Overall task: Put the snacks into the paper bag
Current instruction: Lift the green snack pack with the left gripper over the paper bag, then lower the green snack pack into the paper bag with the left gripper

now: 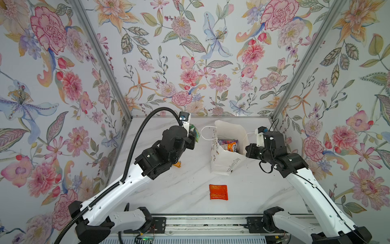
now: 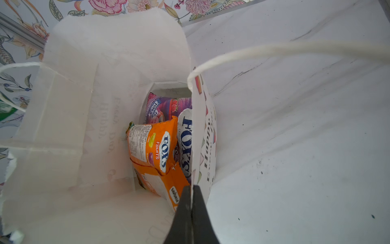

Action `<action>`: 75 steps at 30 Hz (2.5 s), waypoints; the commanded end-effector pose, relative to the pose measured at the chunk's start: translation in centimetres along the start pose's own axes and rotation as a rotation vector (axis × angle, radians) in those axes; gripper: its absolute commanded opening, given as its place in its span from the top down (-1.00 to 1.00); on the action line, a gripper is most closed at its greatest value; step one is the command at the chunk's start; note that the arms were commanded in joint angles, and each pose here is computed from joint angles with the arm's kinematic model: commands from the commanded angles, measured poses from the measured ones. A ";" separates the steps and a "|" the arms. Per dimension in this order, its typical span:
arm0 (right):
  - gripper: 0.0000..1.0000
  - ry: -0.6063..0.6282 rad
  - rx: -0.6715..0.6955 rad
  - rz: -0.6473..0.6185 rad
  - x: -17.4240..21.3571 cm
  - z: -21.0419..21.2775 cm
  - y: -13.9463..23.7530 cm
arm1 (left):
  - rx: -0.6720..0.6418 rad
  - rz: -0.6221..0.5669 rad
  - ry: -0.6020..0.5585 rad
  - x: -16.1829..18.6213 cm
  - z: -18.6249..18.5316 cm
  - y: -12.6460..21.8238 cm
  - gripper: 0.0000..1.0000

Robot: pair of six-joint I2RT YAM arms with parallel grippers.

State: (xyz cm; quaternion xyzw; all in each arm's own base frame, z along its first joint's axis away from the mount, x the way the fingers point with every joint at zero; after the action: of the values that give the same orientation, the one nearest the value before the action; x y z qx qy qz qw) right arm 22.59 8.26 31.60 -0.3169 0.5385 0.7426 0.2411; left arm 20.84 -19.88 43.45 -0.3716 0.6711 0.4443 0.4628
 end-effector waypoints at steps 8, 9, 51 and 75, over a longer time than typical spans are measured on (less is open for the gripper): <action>1.00 0.024 -0.010 -0.068 -1.7 1.2 0.9 | 0.086 -0.107 -0.084 -5.5 -3.6 1.1 1.00; 1.00 0.025 -0.010 -0.070 -1.6 1.2 1.0 | 0.087 -0.110 -0.091 -5.7 -4.0 1.2 1.00; 1.00 0.032 -0.027 -0.096 -2.2 2.1 1.9 | 0.180 0.166 -0.326 0.3 -15.8 -4.6 1.00; 1.00 0.046 -0.051 -0.102 -2.6 3.0 2.3 | 0.116 0.466 -0.236 3.7 -13.2 -11.3 1.00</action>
State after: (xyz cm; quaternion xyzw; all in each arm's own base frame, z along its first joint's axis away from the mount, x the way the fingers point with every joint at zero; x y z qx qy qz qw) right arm 21.95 10.24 33.43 -0.3417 0.5312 0.7424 0.2234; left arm 26.03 -36.71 39.26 -0.1278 0.6887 0.5421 0.4642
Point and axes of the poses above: each gripper's point midway between its finger pads, its own y axis back along the fingers, its own z axis along the line the jaws close on, x = y × z, the point moved 10 cm from there along y, back along the fingers, and after that the axes turned 10 degrees about y, right-handed, at the moved point
